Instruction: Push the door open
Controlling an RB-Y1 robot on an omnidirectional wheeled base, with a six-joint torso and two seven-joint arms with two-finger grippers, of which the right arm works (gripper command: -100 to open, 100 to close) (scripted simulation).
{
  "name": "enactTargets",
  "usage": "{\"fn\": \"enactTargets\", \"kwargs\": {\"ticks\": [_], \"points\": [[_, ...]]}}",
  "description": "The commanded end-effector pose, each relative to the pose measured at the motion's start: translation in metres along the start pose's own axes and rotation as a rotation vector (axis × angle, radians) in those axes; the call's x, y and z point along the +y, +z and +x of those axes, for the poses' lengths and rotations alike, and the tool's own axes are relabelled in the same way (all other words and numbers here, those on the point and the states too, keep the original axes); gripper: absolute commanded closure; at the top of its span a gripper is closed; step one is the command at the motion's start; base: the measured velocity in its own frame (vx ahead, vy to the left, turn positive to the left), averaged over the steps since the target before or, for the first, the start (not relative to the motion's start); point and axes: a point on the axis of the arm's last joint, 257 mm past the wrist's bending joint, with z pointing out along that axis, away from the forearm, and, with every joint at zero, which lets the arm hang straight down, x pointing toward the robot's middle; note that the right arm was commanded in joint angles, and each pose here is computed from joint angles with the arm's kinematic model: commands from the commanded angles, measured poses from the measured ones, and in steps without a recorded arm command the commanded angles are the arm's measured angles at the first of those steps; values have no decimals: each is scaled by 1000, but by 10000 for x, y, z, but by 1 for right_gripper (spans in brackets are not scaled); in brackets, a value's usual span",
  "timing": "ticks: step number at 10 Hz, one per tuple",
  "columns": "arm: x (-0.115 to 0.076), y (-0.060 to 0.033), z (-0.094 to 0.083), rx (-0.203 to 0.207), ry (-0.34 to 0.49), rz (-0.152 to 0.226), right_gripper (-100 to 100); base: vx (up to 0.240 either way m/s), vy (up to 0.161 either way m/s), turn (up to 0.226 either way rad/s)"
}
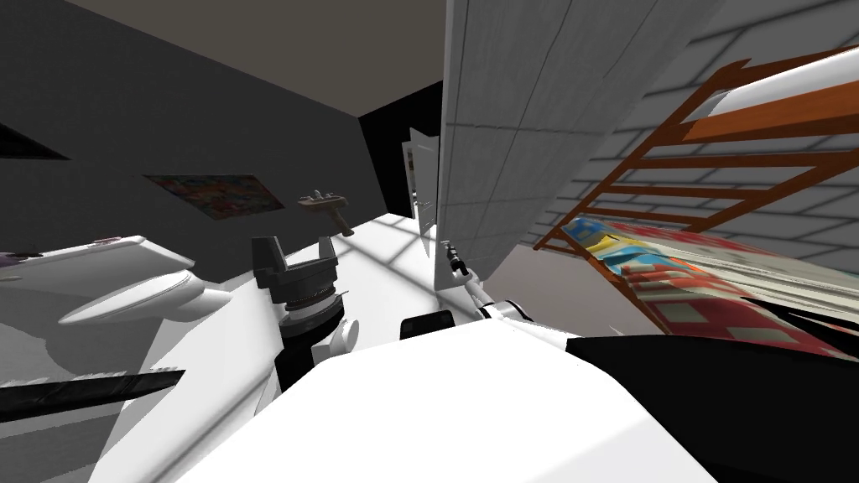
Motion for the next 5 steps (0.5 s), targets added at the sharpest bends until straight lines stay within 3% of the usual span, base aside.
{"fn": "enactTargets", "kwargs": {"ticks": [1, 5], "points": [[46, 10, -128, -26, -1, -9, 100, 214, 161, -93], [45, -6, -362, -73, 1, -9, 100, 165, 130, -70]]}}
